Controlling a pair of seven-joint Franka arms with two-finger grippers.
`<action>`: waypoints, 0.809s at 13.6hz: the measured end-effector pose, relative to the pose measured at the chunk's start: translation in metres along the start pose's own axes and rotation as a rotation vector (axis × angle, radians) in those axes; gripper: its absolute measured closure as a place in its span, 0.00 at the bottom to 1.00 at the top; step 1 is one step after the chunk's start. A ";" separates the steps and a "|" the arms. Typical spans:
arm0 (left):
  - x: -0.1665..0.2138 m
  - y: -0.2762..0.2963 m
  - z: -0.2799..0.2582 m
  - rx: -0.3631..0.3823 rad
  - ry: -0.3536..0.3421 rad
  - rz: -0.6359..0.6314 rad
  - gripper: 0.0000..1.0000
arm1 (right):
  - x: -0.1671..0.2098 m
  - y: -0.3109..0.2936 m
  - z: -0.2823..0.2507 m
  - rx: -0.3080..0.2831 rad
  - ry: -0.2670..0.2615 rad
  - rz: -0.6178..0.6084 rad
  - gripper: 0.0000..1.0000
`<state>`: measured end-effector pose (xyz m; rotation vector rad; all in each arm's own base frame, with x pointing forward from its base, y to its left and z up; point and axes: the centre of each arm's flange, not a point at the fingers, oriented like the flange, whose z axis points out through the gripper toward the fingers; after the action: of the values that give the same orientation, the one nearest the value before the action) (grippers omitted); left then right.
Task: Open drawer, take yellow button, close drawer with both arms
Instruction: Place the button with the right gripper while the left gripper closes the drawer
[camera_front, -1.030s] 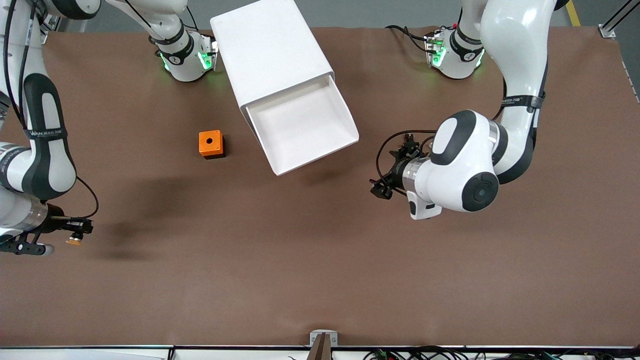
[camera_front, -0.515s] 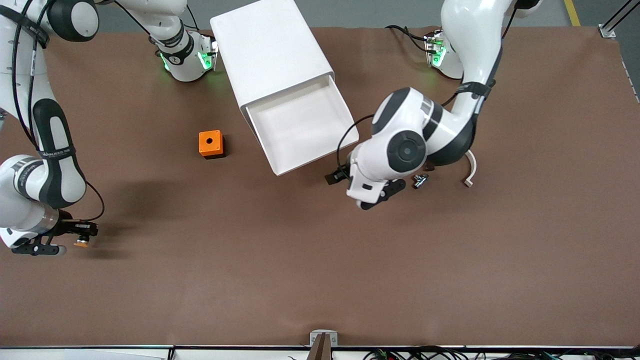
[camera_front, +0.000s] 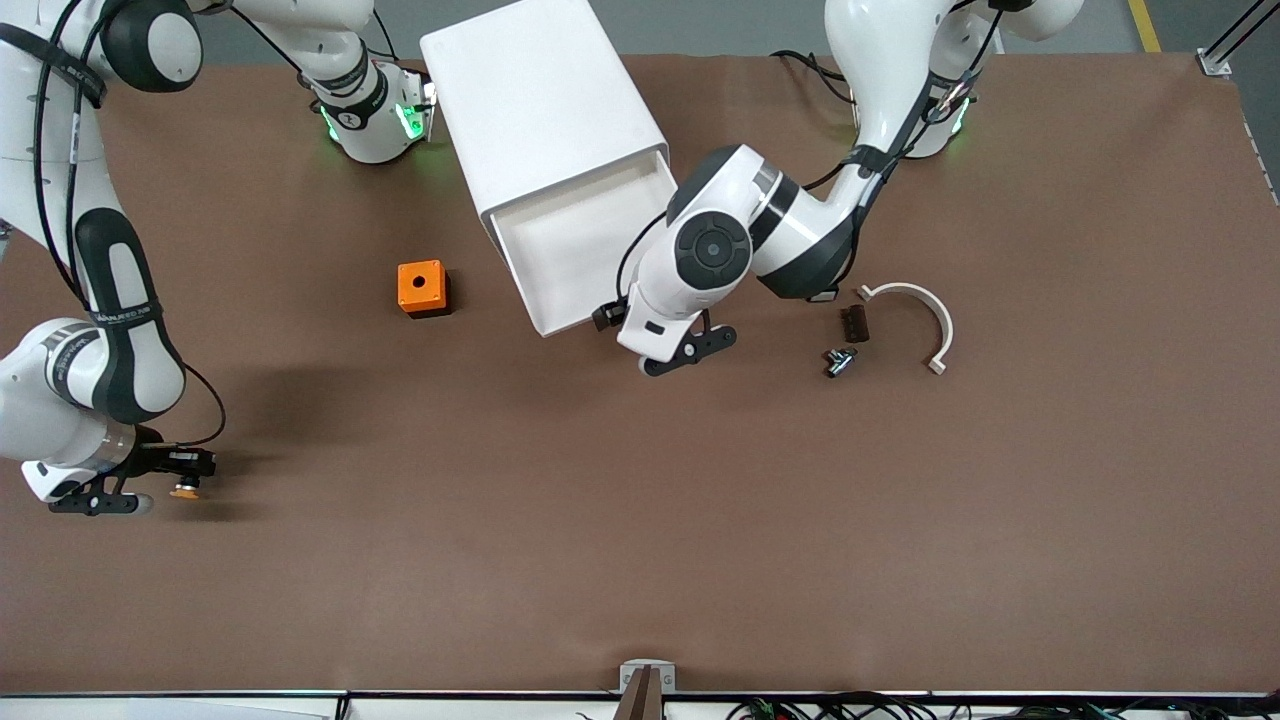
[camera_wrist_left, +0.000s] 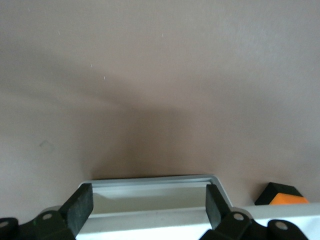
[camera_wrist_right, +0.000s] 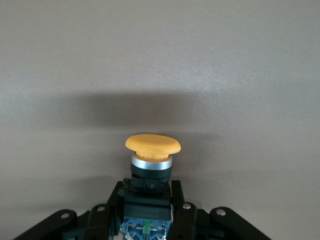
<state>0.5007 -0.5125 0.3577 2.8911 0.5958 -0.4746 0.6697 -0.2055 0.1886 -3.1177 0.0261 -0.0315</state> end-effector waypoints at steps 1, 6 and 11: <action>-0.008 0.003 0.004 0.006 -0.002 -0.006 0.01 | 0.000 -0.001 0.002 0.002 -0.001 -0.001 0.53; -0.057 0.017 0.028 0.042 -0.012 -0.007 0.00 | 0.013 -0.004 -0.013 0.003 0.026 -0.008 0.02; -0.121 0.028 0.060 0.092 -0.022 0.001 0.00 | 0.031 -0.052 -0.070 0.043 -0.055 0.049 0.00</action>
<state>0.3899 -0.5945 0.3444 2.9679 0.5847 -0.5462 0.7004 -0.1553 0.2604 -3.0716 0.0987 0.0541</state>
